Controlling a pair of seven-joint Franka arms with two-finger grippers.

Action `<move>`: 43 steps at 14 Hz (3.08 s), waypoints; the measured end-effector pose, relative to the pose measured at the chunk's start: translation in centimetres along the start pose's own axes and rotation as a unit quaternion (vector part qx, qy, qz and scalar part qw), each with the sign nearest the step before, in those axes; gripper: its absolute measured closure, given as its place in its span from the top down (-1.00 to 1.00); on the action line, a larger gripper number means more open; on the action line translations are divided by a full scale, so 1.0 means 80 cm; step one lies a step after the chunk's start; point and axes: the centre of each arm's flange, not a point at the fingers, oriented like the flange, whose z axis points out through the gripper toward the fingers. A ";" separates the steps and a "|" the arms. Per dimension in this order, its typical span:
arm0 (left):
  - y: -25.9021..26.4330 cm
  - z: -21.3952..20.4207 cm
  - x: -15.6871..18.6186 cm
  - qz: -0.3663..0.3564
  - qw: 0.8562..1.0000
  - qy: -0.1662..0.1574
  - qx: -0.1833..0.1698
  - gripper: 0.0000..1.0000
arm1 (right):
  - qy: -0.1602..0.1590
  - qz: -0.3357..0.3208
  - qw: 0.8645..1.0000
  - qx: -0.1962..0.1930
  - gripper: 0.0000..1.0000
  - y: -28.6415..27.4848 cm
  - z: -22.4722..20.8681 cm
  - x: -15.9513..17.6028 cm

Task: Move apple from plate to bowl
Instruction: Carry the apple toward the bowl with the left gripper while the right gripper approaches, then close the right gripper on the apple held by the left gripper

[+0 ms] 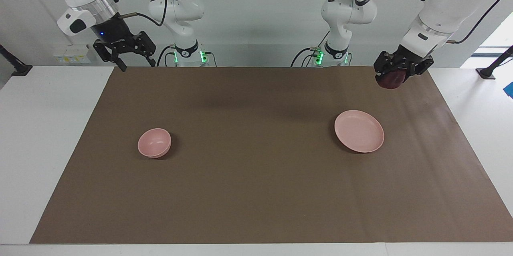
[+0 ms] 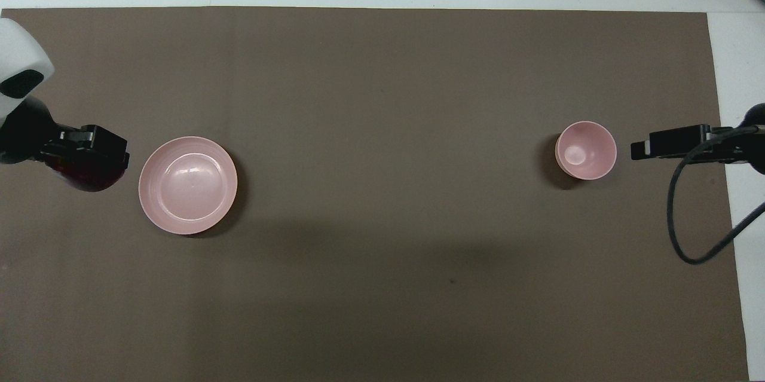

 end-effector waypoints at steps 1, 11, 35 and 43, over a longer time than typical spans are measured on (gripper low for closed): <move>0.004 0.009 0.000 -0.012 1.000 -0.008 -0.002 0.55 | 0.003 0.008 1.000 0.020 1.00 0.002 0.006 0.001; 0.175 0.107 0.009 -0.172 0.969 -0.070 -0.161 0.55 | 0.014 0.107 0.957 0.269 1.00 0.005 0.087 -0.005; 0.478 0.173 0.001 -0.330 0.741 -0.381 -0.443 0.55 | -0.061 0.073 0.901 0.424 1.00 0.012 0.140 -0.087; 0.545 0.161 -0.038 -0.333 0.736 -0.368 -0.459 0.55 | -0.101 0.095 0.891 0.433 1.00 0.012 0.138 -0.096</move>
